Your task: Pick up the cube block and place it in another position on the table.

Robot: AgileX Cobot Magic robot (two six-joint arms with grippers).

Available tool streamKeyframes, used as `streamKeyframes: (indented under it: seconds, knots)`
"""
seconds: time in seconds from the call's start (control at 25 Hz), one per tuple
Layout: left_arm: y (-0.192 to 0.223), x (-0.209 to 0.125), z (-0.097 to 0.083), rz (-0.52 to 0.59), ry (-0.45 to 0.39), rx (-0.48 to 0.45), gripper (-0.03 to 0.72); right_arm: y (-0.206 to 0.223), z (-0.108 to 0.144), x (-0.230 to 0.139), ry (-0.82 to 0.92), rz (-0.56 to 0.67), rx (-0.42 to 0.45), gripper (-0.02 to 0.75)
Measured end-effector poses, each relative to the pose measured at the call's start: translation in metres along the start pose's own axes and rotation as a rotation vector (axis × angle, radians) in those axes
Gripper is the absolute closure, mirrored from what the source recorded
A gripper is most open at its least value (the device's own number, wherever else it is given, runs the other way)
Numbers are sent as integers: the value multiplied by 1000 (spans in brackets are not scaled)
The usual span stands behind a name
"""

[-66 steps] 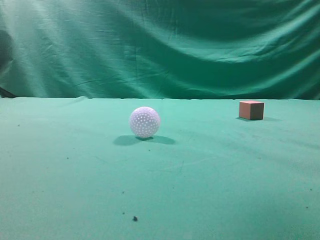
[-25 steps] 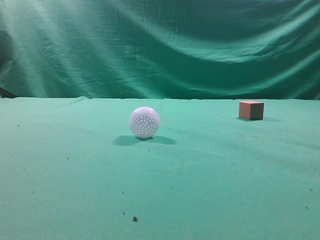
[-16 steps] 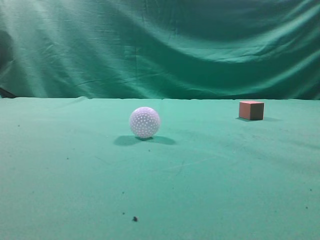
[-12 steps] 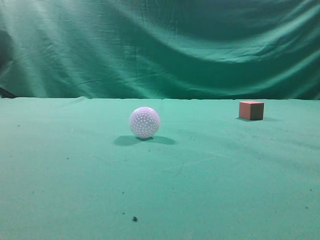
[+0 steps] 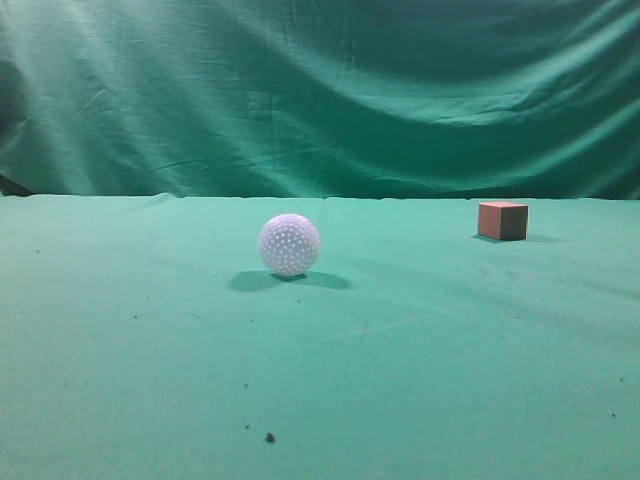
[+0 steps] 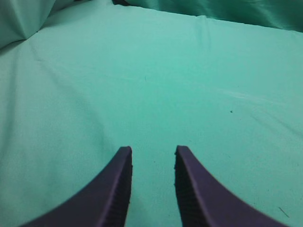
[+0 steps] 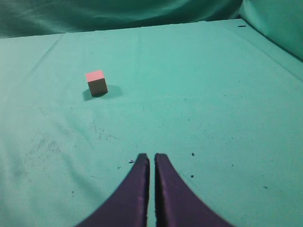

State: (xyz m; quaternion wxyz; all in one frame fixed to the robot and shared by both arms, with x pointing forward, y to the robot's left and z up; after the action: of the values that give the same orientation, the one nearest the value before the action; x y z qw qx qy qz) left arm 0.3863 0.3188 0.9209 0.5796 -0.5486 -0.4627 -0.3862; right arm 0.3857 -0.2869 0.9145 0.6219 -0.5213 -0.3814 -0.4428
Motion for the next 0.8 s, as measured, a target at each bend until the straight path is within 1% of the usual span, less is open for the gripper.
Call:
streamKeyframes:
  seconds: [0.8]
  knots:
    - [0,0,0,0,0,0,426,0,0,0,0,0,0,738]
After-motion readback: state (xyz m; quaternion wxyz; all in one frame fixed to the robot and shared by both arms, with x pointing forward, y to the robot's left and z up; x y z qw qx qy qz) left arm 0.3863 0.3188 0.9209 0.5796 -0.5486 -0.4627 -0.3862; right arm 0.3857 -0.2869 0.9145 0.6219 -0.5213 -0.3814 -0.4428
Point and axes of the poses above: a point on each arm's last joint axis where the gripper is mounted, y pointing out along that axis toward the gripper, z along the wrist's bending axis when the last joint is at zero, x = y × z, the point moved 10 cm from there along y, pointing out along that axis toward the gripper, and after that the axes turned 5 degrees about y, right-handed, at the moved point
